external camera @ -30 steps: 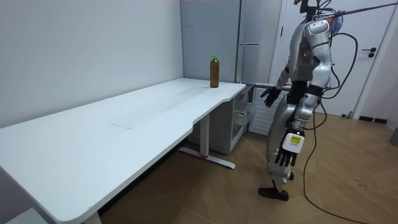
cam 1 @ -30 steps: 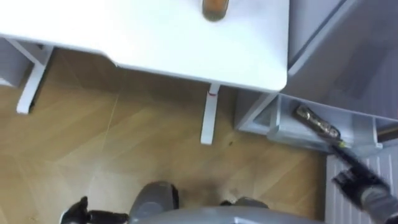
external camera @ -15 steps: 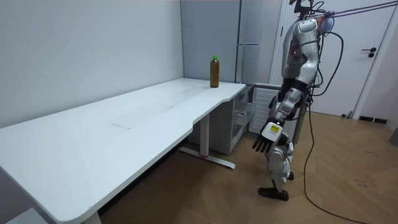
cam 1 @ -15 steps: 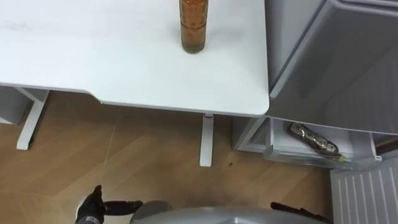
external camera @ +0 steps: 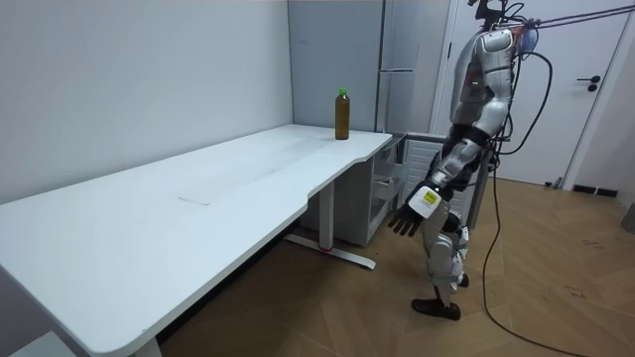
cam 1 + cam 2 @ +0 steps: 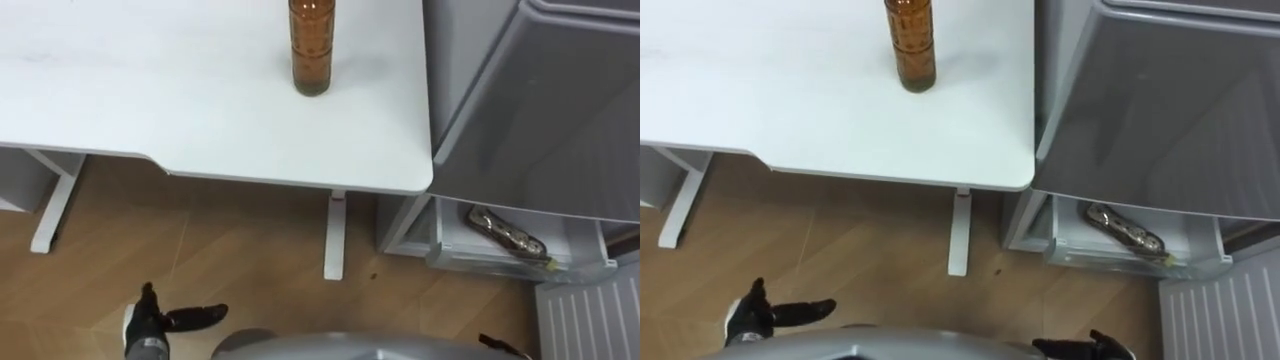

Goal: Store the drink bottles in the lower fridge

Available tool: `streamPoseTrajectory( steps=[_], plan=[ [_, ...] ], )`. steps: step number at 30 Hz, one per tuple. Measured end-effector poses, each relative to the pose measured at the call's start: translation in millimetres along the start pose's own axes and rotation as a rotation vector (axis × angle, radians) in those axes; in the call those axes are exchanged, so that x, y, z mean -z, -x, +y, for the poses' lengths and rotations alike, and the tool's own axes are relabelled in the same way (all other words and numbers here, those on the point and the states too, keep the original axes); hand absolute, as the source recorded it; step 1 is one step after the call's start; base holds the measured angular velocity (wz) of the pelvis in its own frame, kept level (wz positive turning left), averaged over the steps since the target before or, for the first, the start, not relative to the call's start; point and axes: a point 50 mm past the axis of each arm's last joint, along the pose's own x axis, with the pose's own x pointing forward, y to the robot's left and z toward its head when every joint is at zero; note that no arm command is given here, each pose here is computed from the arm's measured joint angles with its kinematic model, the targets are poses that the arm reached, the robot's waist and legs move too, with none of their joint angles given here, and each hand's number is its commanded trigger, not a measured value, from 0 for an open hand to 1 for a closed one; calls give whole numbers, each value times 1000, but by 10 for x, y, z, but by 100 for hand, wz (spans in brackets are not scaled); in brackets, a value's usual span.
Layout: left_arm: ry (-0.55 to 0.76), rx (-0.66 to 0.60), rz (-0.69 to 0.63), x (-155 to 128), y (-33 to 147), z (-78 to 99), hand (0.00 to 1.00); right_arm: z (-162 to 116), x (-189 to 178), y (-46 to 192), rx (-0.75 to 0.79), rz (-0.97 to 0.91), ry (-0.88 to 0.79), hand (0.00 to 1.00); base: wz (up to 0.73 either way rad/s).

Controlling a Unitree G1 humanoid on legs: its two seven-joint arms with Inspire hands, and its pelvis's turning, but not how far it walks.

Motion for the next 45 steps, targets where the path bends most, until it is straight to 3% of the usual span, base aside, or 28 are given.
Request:
streamPoseTrajectory(
  steps=[4, 6, 10, 17, 24, 29, 38, 45],
  plan=[
    [77, -136, -151, -357, -40, 120, 0, -28, -4, 4, 9, -21, 10, 0, 2],
    [144, -245, -306, -668, -4, 219, 0, -48, 5, 6, 12, -20, 19, 0, -2],
    [193, -369, -416, -867, 39, 318, 0, -64, 53, 13, 5, -8, 20, 0, -9],
    [365, -486, -681, -1432, 301, 463, 0, -71, 75, 15, -5, 4, 37, 0, 2],
    [525, -425, -975, -2033, 714, 446, 0, -80, 104, 21, 0, 6, 22, 0, 1],
    [576, -351, -1098, -2257, 911, 434, 0, -82, 85, 19, -1, -1, 16, 0, -6],
    [754, -94, -1131, -2501, 993, 368, 0, -54, 54, 15, -42, -13, 10, 0, -6],
    [656, 115, -1120, -2536, 988, 149, 0, -50, 38, 13, -47, -17, 12, 0, -8]
  ],
)
